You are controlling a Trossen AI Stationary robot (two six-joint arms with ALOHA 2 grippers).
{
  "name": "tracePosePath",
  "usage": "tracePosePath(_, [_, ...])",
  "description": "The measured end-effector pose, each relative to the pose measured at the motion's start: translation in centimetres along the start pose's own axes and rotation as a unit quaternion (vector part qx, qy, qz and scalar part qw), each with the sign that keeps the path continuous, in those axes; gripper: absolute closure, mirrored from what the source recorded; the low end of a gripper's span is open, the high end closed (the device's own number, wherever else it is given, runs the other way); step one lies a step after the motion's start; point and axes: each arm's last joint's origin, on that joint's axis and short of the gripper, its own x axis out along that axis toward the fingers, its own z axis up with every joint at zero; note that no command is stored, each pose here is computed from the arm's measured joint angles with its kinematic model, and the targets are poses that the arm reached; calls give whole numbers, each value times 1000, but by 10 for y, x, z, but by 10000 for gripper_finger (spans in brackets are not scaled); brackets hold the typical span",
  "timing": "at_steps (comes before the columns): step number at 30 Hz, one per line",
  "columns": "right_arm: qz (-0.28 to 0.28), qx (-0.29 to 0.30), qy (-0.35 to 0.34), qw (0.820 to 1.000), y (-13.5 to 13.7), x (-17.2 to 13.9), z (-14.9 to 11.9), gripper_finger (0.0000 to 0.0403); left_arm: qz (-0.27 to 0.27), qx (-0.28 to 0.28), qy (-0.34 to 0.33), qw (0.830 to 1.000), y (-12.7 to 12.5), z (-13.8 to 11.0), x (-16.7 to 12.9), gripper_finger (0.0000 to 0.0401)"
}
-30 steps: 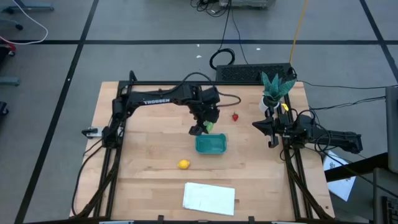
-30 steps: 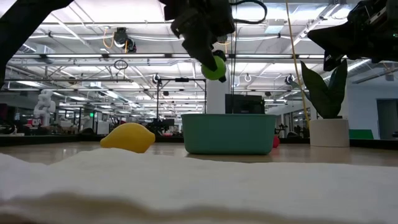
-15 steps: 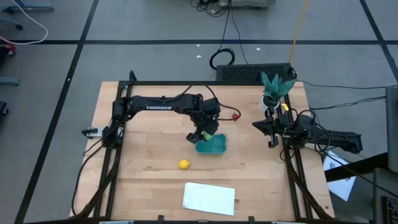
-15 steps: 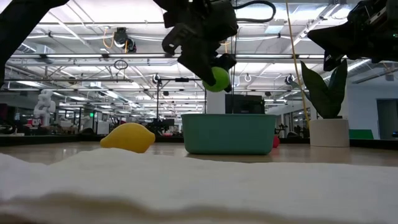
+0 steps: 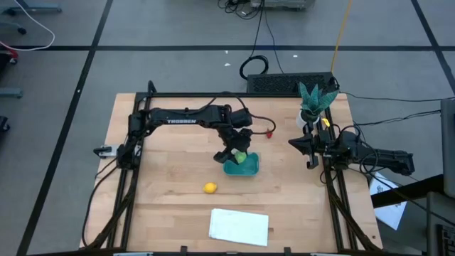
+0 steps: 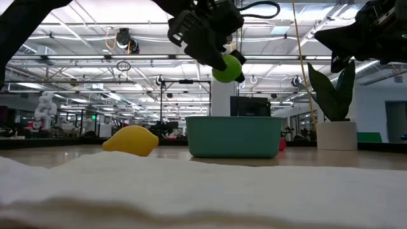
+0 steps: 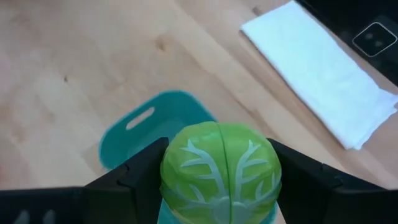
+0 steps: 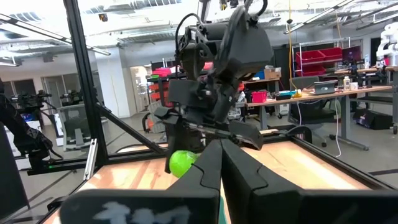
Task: Pick and placing Produce into tupperware
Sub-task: Put the green cabbage into the blue bin
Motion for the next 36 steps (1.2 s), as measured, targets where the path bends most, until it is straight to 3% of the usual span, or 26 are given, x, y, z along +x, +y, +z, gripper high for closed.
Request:
tracePosePath(8, [0,0,0,1000,0,0,0,403,30,14,5,999,5,-15,16,158])
tracePosePath(29, [0,0,0,1000,0,0,0,403,40,8,42,998,1,-42,35,158])
tracePosePath(36, [0,0,0,1000,0,0,0,403,31,-47,61,997,-2,-45,35,158])
